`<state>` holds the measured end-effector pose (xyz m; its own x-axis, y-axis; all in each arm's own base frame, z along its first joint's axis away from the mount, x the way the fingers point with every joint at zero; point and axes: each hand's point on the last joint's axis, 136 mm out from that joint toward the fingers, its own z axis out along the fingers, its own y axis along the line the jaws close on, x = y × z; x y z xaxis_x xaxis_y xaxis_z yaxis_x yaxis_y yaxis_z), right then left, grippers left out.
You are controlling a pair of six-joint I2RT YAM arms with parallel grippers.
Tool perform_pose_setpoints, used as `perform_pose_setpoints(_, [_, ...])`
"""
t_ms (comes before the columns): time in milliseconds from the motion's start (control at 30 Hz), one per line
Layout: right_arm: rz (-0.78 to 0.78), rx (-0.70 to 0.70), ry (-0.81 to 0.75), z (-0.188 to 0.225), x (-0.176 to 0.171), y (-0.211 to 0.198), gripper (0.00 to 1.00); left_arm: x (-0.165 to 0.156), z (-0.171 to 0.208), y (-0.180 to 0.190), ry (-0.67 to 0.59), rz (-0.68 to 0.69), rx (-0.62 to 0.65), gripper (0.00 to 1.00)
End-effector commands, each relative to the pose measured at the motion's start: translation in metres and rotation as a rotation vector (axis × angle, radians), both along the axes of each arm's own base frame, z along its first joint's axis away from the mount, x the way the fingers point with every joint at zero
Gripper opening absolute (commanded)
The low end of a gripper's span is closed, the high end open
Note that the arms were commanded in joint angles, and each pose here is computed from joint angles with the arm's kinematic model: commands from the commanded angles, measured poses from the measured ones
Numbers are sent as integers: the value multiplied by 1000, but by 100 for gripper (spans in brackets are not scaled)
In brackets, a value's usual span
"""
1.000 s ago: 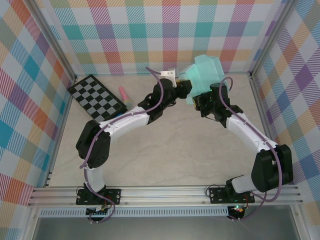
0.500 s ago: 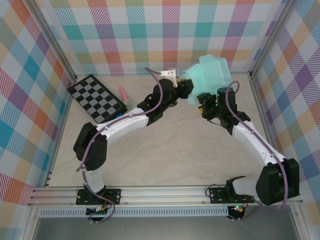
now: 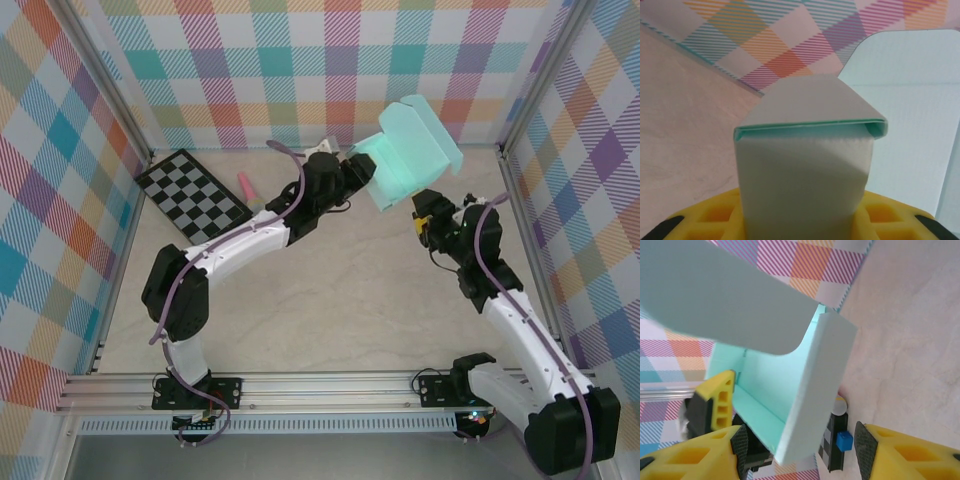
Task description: Fold the paper box
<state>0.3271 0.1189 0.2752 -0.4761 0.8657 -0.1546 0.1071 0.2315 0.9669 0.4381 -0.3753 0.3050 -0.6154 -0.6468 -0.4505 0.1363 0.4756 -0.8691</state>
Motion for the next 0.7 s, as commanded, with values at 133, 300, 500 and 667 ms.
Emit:
perform_pose_setpoints(133, [-80, 60, -169, 28, -8, -16, 62, 9, -3, 17, 201, 96, -208, 32])
perform_pose_setpoints(300, [-91, 188, -118, 11, 7, -11, 65, 4, -7, 9, 300, 73, -336, 32])
perform_pose_setpoints(500, [-62, 284, -145, 27, 35, 1, 66, -2, -2, 2, 355, 36, -398, 31])
perform_pose_setpoints(667, [-39, 347, -182, 42, 45, 8, 66, -3, -3, 4, 365, 41, -404, 31])
